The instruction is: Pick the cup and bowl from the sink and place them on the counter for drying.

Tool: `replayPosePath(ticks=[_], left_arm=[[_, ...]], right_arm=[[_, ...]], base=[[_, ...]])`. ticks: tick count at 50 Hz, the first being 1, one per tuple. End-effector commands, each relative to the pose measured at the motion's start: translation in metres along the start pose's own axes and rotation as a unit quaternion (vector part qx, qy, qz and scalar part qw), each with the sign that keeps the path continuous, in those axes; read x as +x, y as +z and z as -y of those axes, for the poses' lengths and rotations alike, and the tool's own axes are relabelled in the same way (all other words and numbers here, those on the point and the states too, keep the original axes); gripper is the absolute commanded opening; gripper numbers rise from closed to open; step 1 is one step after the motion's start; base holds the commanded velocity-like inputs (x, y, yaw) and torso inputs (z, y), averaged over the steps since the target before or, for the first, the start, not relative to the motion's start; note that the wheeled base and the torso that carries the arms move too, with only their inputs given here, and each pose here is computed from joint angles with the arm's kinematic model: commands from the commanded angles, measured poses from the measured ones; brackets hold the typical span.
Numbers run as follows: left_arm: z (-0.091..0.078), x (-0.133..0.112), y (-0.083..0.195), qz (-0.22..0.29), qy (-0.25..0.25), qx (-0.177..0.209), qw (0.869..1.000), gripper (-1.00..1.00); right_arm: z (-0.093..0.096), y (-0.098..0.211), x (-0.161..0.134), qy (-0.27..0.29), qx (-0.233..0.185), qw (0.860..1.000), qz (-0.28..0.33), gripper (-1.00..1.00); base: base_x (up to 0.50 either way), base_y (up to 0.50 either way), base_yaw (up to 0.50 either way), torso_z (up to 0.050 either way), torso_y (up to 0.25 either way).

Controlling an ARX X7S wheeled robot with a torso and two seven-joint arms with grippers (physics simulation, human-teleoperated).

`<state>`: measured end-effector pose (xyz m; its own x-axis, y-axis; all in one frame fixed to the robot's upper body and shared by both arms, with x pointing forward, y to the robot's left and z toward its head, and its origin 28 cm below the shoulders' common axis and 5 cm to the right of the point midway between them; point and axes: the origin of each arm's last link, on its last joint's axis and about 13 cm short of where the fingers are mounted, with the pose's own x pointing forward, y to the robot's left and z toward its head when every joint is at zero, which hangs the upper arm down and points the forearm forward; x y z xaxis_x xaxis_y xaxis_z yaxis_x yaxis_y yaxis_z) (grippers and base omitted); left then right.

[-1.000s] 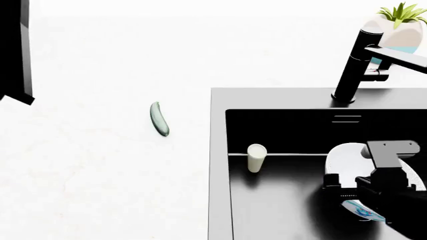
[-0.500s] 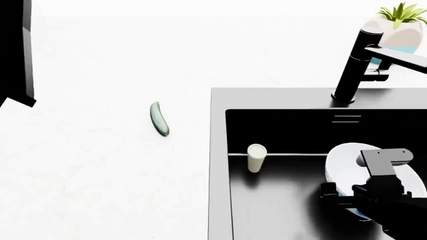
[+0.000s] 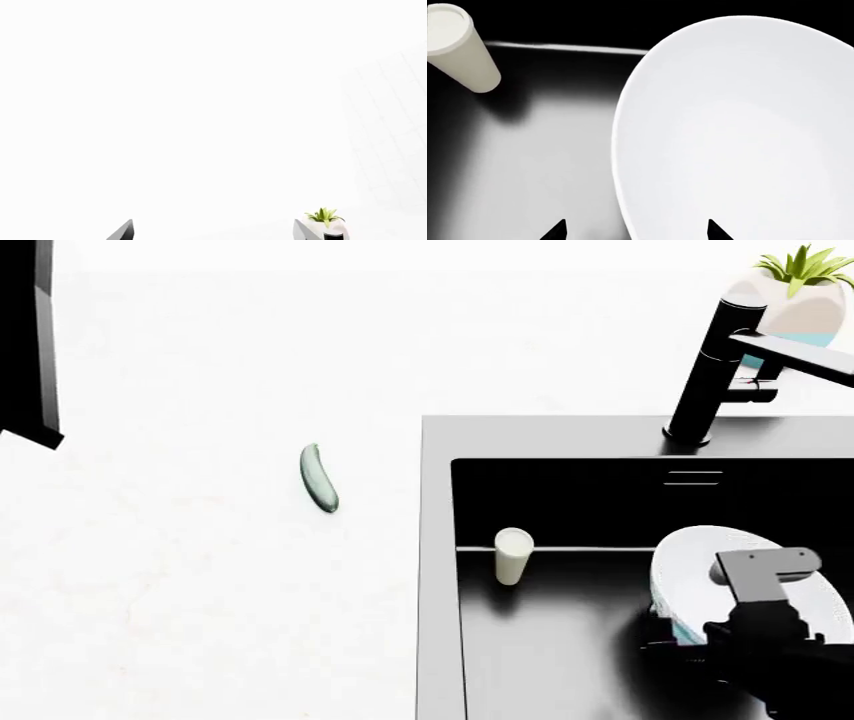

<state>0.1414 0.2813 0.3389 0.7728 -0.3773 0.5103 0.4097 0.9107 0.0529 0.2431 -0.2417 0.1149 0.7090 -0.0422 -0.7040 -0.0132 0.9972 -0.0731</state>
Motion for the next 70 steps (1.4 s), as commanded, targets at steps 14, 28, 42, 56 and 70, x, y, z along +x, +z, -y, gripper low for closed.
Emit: replayPosePath(ticks=[14, 28, 42, 56, 70], left_arm=[[-0.001, -0.002, 0.000, -0.004, 0.004, 0.003, 1.000, 1.00], [-0.001, -0.003, 0.000, -0.005, 0.005, 0.004, 1.000, 1.00], [0.000, -0.003, 0.001, -0.003, 0.006, 0.003, 1.000, 1.00], [0.000, -0.004, 0.002, 0.000, 0.008, 0.003, 1.000, 1.00], [-0.001, -0.006, 0.003, 0.005, 0.013, 0.002, 1.000, 1.00]], right_arm=[[-0.005, -0.008, 0.011, 0.002, -0.011, 1.000, -0.018, 1.00], [-0.005, -0.010, 0.011, 0.008, -0.014, 1.000, -0.020, 1.00], [-0.009, -0.006, 0.009, 0.042, -0.020, 0.999, -0.018, -1.00], [-0.012, 0.028, -0.002, 0.061, -0.057, 0.996, 0.039, -1.00], [-0.010, 0.066, -0.044, 0.109, -0.114, 0.983, 0.096, -1.00]], base=[[0.00, 0.00, 0.00, 0.000, 0.000], [0.00, 0.00, 0.00, 0.000, 0.000], [0.00, 0.00, 0.00, 0.000, 0.000], [0.00, 0.00, 0.00, 0.000, 0.000], [0.00, 0.00, 0.00, 0.000, 0.000]])
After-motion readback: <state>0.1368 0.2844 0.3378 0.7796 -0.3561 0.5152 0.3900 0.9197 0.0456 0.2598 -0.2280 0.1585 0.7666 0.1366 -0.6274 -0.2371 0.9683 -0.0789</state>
